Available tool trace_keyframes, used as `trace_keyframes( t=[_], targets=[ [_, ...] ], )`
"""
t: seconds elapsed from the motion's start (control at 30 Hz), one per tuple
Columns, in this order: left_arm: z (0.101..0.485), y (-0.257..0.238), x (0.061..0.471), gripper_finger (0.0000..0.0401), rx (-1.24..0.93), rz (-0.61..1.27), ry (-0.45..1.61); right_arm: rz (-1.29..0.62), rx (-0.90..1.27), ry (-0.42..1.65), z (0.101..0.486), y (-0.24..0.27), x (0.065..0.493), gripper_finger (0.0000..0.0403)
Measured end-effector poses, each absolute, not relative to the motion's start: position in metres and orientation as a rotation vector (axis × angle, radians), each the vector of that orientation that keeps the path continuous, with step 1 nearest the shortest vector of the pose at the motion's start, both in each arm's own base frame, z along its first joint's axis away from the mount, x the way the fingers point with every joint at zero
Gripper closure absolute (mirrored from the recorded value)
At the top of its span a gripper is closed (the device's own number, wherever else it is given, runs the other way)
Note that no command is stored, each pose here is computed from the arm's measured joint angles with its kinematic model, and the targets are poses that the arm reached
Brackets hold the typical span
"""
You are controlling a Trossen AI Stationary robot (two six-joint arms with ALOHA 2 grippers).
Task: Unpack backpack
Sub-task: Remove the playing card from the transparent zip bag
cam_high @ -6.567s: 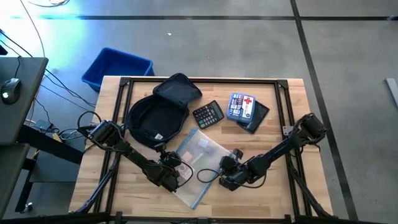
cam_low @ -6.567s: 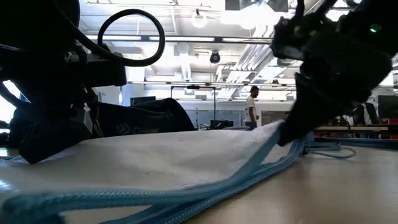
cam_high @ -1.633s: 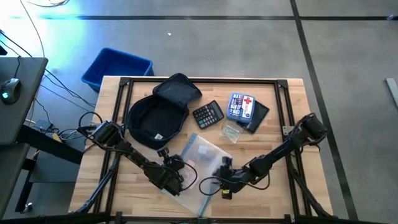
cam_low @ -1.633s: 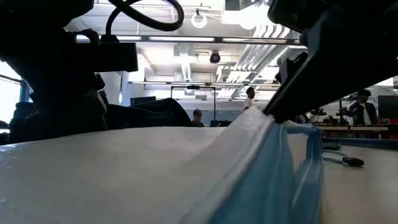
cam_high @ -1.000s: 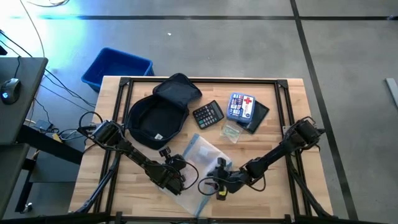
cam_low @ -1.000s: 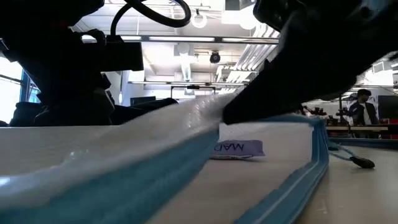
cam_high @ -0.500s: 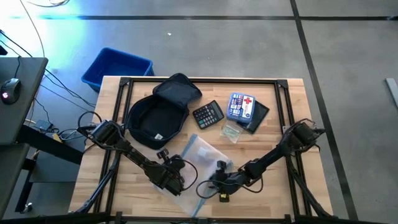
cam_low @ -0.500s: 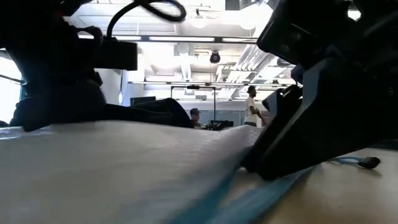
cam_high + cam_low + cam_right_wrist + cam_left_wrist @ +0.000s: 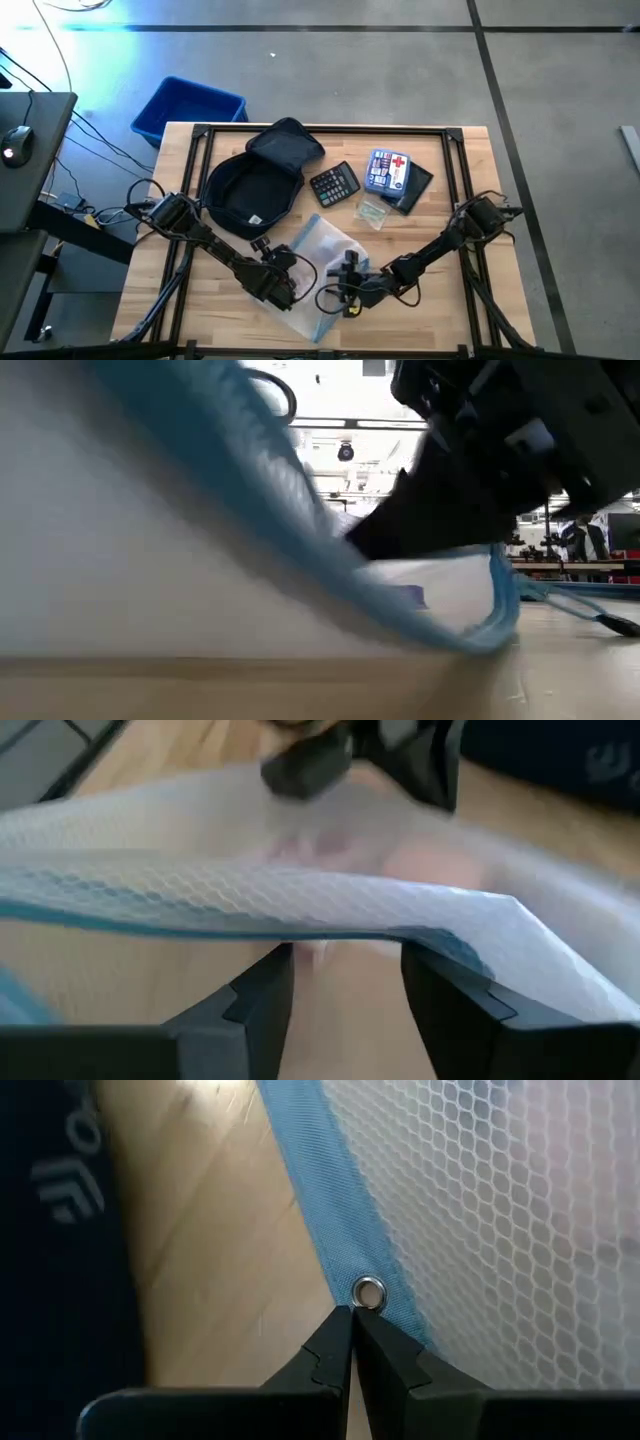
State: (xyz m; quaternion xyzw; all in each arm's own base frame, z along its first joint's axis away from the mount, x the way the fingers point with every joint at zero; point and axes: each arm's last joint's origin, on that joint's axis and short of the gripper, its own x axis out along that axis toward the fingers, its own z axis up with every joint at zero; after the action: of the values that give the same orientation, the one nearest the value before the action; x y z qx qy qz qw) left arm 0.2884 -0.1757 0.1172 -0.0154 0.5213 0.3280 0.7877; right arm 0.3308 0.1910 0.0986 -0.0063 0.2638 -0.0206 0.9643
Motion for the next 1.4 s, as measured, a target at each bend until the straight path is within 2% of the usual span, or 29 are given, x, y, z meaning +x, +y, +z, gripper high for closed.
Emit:
trace_keyframes(
  t=[0.1,0.23,0.4,0.73,0.97,1.07,1.2,1.4],
  targets=[
    [0.117,-0.178,0.288,0.0401,-0.081,0.689,1.158,-0.035,0.010,0.585,0.095,0.187,0.331,0.0190],
    [0.116,-0.185,0.296,0.0401,-0.129,0.610,1.099,-0.036,0.030,0.594,0.094,0.183,0.332,0.0159],
    [0.118,-0.194,0.311,0.0401,-0.077,0.435,1.015,-0.018,0.009,0.598,0.094,0.184,0.332,0.0149],
    [0.116,-0.187,0.305,0.0401,-0.091,0.560,1.018,0.113,0.009,0.533,0.103,0.194,0.336,0.0144],
    [0.115,-0.185,0.312,0.0401,-0.140,0.583,0.947,0.151,0.015,0.514,0.111,0.203,0.349,0.0096],
    [0.114,-0.183,0.313,0.0401,-0.128,0.600,0.936,0.160,0.008,0.586,0.104,0.208,0.355,0.0086],
    [0.114,-0.180,0.313,0.0401,-0.110,0.614,0.947,0.158,-0.030,0.687,0.097,0.213,0.363,0.0092],
    [0.110,-0.178,0.306,0.0401,-0.048,0.654,0.981,0.103,-0.098,0.876,0.114,0.217,0.364,0.0114]
  ],
)
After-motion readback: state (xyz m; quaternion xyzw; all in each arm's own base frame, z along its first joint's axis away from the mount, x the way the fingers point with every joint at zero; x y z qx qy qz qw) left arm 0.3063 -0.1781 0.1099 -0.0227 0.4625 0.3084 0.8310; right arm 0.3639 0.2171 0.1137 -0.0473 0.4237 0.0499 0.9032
